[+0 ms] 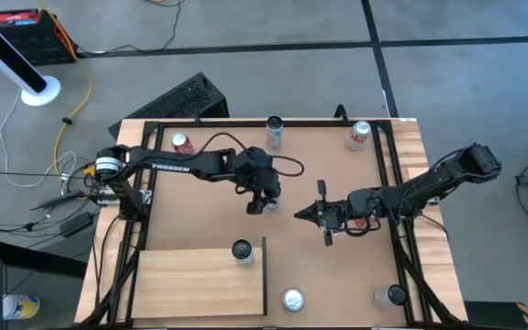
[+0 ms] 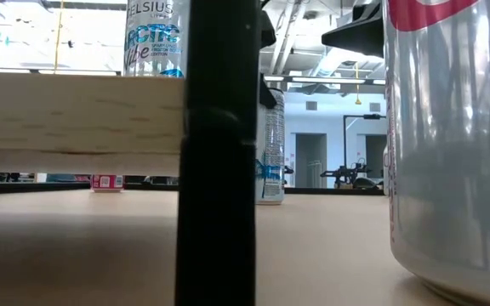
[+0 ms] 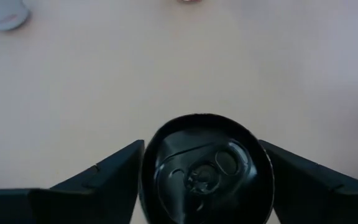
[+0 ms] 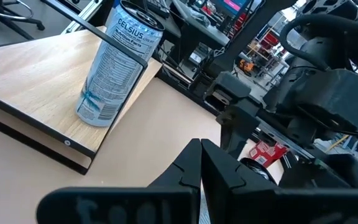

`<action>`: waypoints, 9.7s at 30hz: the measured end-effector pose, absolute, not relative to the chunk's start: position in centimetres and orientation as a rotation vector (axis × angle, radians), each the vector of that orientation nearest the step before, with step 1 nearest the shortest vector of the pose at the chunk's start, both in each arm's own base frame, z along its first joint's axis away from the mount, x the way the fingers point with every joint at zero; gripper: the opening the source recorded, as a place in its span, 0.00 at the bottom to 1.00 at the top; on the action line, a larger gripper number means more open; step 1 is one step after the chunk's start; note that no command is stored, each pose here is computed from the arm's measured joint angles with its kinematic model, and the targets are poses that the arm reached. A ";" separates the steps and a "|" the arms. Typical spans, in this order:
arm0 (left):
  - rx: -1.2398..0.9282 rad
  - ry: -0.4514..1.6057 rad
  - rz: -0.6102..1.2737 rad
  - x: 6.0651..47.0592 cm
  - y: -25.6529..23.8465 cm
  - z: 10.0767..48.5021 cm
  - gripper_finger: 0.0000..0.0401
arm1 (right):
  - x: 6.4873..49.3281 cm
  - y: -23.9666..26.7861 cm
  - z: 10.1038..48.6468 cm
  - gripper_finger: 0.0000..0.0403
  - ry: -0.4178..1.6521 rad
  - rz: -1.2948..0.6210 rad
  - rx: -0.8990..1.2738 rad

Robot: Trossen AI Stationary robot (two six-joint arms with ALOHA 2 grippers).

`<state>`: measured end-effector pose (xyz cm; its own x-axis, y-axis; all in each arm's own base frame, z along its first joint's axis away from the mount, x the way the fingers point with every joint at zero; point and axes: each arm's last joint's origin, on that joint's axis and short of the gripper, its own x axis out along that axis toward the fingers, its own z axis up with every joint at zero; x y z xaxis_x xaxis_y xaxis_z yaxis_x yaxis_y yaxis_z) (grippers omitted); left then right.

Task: Place canned beverage on shelf
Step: Put the white and blue soda can on the shelf aligned with the other white and blue soda can

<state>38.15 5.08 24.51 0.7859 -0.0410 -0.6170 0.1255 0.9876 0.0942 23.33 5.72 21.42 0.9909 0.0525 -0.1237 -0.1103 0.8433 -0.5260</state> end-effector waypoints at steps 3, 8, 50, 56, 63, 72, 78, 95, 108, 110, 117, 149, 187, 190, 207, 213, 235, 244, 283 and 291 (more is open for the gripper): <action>0.120 0.666 -0.076 38.1 5.1 24.6 0.59 | 23.3 5.7 21.4 0.08 0.106 0.086 -0.561; 0.110 0.726 0.005 37.6 5.3 27.0 0.59 | 23.3 5.7 21.4 0.08 0.106 0.086 -0.561; -0.474 0.664 0.934 19.6 -1.6 24.9 0.72 | 23.4 5.8 21.9 0.08 0.064 0.073 -0.438; -0.491 0.650 0.928 19.7 -1.6 25.1 0.88 | 23.4 5.8 21.9 0.08 0.064 0.073 -0.443; -0.450 0.618 0.944 20.0 -1.0 26.1 0.90 | 23.4 5.8 21.9 0.08 0.063 0.073 -0.448; -0.183 0.735 0.637 21.2 0.3 31.6 0.90 | 23.4 5.8 21.9 0.08 0.063 0.074 -0.448; 0.090 0.786 0.297 21.4 -0.2 34.1 0.90 | 23.4 5.8 21.9 0.08 0.063 0.074 -0.445; 0.113 1.125 0.245 22.4 1.4 30.7 0.90 | 23.4 5.8 21.8 0.08 0.070 0.076 -0.447; 0.083 1.303 0.228 23.3 2.4 28.5 0.90 | 23.4 5.8 21.8 0.08 0.073 0.076 -0.448; 0.076 1.306 0.235 23.2 2.4 28.5 0.90 | 23.4 5.8 21.8 0.08 0.074 0.077 -0.448; 0.065 1.312 0.237 23.2 2.4 28.1 0.90 | 23.4 5.8 21.8 0.08 0.074 0.077 -0.448; 0.088 1.331 0.224 22.9 2.4 27.4 0.61 | 23.4 5.8 21.8 0.08 0.073 0.077 -0.450; -0.054 1.129 -0.172 31.2 -24.5 37.6 0.61 | 23.4 5.8 21.9 0.08 0.060 0.074 -0.434; -0.026 1.122 -0.164 32.8 -24.4 37.2 0.61 | 23.4 5.8 21.9 0.08 0.061 0.074 -0.434; 0.042 1.180 -0.099 34.6 -21.8 35.6 0.61 | 23.4 5.8 21.8 0.08 0.069 0.077 -0.446; 0.024 1.150 -0.076 34.5 -22.2 35.7 0.61 | 23.4 5.8 21.8 0.08 0.070 0.077 -0.446; 0.033 1.166 -0.109 35.0 -25.3 33.1 0.61 | 23.4 5.8 21.9 0.08 0.065 0.076 -0.445; 0.032 1.183 -0.101 35.0 -24.8 33.4 0.61 | 23.4 5.8 21.9 0.08 0.065 0.077 -0.444; 0.042 1.229 -0.106 34.9 -24.3 33.3 0.66 | 23.4 5.8 21.8 0.08 0.068 0.078 -0.445; 0.030 1.229 -0.097 34.9 -24.3 33.3 0.70 | 23.3 5.8 21.8 0.08 0.069 0.078 -0.446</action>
<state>34.91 -24.25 33.26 0.3313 -0.0582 -0.9417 0.0901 0.9955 -0.0298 23.34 5.78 21.79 0.9947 0.0600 -0.0837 -0.0903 0.8994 -0.4276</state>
